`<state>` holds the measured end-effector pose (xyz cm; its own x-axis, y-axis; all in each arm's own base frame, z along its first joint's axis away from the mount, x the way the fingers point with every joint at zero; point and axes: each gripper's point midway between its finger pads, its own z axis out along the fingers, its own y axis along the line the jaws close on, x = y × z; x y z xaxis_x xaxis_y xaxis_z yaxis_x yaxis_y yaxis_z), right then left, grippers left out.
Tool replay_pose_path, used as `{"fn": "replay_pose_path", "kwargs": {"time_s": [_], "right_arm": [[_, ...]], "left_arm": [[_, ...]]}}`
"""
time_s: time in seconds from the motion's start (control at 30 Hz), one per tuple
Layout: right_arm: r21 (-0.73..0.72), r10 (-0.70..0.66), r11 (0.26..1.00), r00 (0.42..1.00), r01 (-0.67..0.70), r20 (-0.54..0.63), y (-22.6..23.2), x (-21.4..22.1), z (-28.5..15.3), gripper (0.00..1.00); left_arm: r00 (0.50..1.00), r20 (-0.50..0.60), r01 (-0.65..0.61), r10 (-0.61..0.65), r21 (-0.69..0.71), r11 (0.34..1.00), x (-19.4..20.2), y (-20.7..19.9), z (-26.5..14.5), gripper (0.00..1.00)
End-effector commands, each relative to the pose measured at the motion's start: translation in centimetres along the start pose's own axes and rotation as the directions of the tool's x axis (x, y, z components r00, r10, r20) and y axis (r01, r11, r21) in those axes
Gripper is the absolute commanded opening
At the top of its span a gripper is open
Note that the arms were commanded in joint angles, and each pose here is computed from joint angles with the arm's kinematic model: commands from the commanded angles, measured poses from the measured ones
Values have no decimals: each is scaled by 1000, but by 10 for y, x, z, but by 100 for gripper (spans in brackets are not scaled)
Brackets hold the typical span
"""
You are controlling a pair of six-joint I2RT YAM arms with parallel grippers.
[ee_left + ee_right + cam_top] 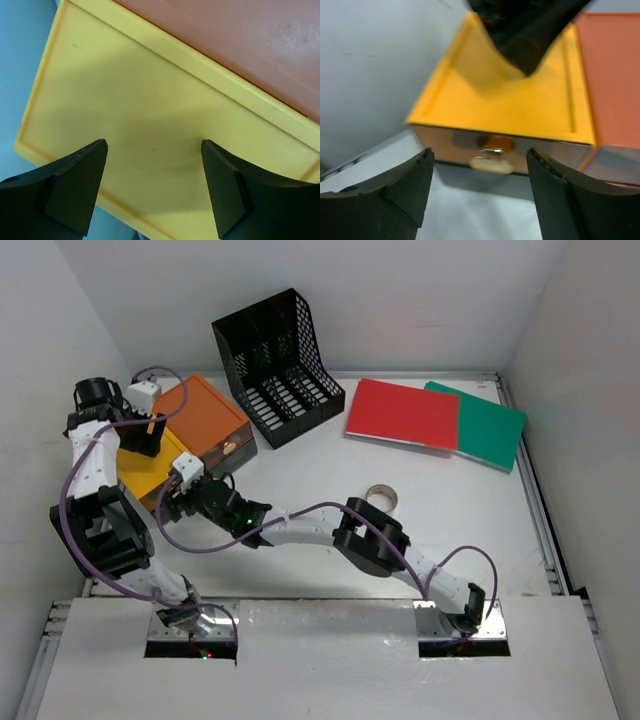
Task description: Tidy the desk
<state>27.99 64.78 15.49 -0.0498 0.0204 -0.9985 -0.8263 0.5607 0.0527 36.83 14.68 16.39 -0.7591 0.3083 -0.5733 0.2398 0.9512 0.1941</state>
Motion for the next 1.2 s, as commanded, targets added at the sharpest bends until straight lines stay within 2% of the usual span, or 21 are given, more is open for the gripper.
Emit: {"fn": "replay_pose_path", "kwargs": {"time_s": [0.0,0.6,0.73,0.87,0.93,1.0,1.17], "right_arm": [[145,23,989,999,-27,29,-26,-2,11,72],[178,22,984,997,-34,69,-20,8,32,56],[182,24,983,997,-36,66,-20,12,31,39],[183,23,983,998,-34,62,-21,15,28,12],[183,20,983,998,-29,53,-20,17,21,4],[178,17,984,999,-26,52,-15,16,16,0],[147,-28,989,999,21,44,12,9,-10,0]], "left_arm": [[1000,4,-19,19,8,1000,6,-2,-7,74],[999,-7,-32,32,41,999,16,-1,0,74],[999,-4,-33,33,44,999,17,0,-1,74],[1000,-9,-29,30,46,999,19,1,0,74],[1000,-12,-27,27,48,998,21,1,1,74],[1000,-16,-21,21,47,999,23,2,1,74],[1000,-27,-6,7,40,999,28,7,3,74]]}}
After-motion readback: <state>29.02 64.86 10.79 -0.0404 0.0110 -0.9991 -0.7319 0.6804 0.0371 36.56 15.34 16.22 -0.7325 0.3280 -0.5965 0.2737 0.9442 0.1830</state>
